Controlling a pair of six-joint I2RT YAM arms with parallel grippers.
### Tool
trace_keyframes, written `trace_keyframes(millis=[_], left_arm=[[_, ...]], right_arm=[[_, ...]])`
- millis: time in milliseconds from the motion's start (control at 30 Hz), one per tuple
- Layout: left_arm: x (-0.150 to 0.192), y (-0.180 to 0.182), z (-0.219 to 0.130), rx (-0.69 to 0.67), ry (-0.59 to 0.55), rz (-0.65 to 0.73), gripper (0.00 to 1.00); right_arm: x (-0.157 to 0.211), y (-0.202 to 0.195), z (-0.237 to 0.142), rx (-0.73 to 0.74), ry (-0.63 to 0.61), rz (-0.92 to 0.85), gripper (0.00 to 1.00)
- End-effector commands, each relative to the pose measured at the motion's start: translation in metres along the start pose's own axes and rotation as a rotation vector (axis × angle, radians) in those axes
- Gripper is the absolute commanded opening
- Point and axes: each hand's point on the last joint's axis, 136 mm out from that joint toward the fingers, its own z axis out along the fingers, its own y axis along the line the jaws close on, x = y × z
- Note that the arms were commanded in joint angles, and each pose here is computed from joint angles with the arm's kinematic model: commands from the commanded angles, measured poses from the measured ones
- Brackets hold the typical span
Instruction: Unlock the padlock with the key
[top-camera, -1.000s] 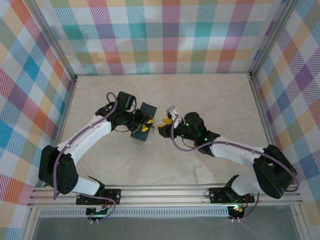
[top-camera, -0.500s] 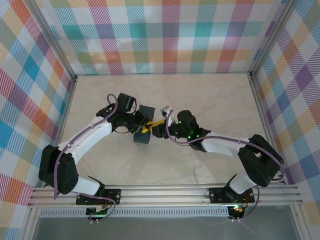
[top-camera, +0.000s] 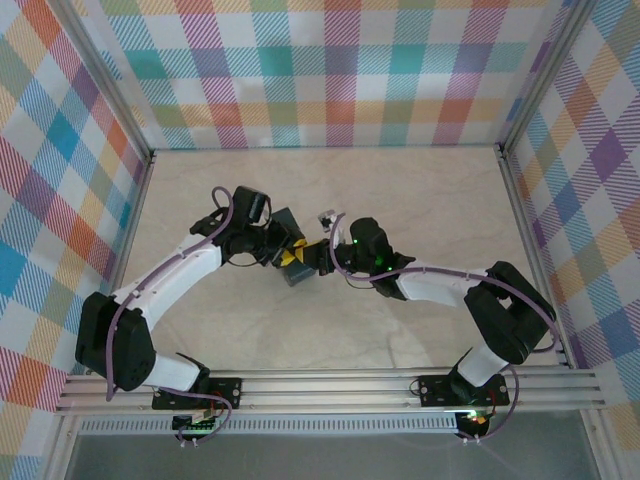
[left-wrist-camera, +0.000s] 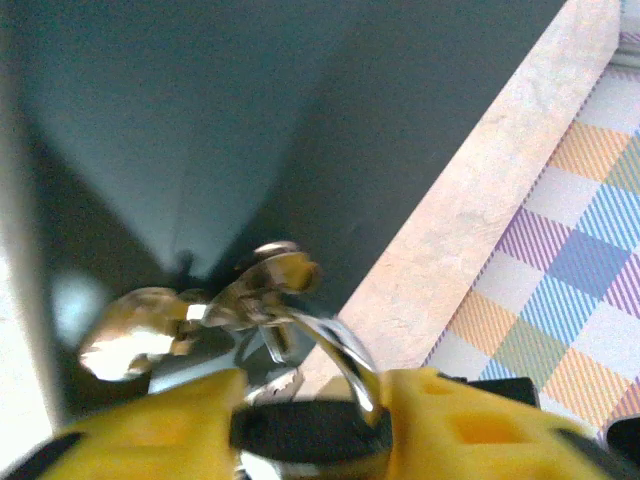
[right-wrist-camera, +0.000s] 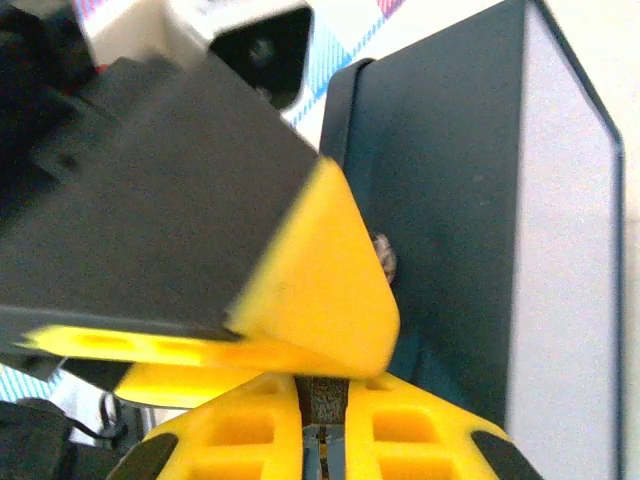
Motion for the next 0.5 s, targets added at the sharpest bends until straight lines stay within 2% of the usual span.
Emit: trace_keyframes(millis=[0, 200, 467], left_arm=[[-0.020, 0.020, -0.030, -0.076, -0.110, 0.036, 0.54], [-0.051, 0.045, -0.051, -0.122, -0.205, 0.037, 0.58], [-0.085, 0.040, -0.041, -0.151, -0.234, 0.148, 0.62]], right_arm=[[-0.010, 0.007, -0.004, 0.031, 0.027, -0.097, 0.05], [-0.012, 0.012, -0.007, 0.027, 0.083, -0.081, 0.04], [-0.019, 0.013, -0.003, -0.035, 0.089, 0.161, 0.01]])
